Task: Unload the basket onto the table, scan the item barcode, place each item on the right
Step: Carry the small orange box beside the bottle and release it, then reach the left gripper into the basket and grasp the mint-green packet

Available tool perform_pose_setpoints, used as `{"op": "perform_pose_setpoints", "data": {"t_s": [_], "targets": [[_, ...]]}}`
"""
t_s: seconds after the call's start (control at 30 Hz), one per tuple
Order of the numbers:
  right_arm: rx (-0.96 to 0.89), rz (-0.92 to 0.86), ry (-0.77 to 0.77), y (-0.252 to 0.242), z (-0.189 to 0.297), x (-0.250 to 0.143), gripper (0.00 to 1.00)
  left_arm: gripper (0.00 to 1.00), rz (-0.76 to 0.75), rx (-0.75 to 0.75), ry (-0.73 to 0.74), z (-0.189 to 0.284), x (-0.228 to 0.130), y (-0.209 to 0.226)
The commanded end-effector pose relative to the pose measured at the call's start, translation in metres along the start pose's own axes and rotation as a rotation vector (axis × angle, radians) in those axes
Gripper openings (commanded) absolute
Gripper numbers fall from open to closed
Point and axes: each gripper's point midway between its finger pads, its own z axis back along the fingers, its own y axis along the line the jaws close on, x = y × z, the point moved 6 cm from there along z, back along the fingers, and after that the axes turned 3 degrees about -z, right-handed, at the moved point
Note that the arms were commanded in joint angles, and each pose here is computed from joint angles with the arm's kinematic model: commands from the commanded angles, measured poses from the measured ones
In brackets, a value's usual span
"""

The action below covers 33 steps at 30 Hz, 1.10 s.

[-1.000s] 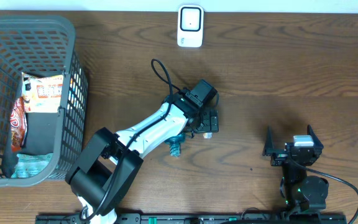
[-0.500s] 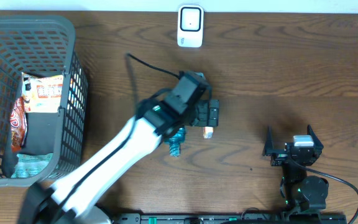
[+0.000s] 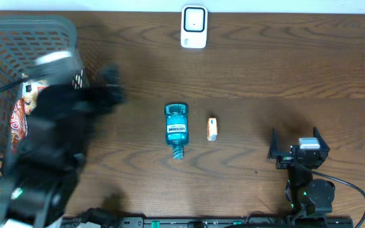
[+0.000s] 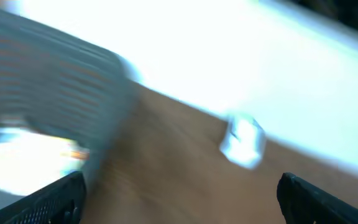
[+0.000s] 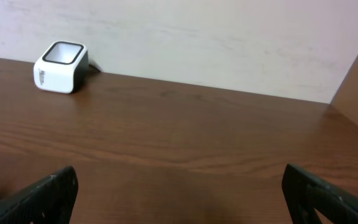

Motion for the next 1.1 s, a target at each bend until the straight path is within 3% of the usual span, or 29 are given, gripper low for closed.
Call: {"op": "perform_pose_setpoints", "data": {"t_s": [0.0,0.17,0.53,0.8,1.07], "targets": [[-0.016,0.010,0.003,-0.002,0.000,-0.001,0.99,0.98,0.157,0.253,-0.086,0.006,0.018,0.059],[-0.016,0.010,0.003,-0.002,0.000,-0.001,0.99,0.98,0.422,0.602,0.033,-0.004,-0.005,0.138],[-0.016,0.010,0.003,-0.002,0.000,-0.001,0.99,0.98,0.637,0.992,0.613,-0.067,-0.096,0.238],[-0.016,0.010,0.003,-0.002,0.000,-0.001,0.99,0.98,0.719,1.135,0.882,-0.079,-0.149,0.272],[-0.016,0.010,0.003,-0.002,0.000,-0.001,0.99,0.98,0.764,1.182,0.928,-0.075,-0.174,0.290]]}}
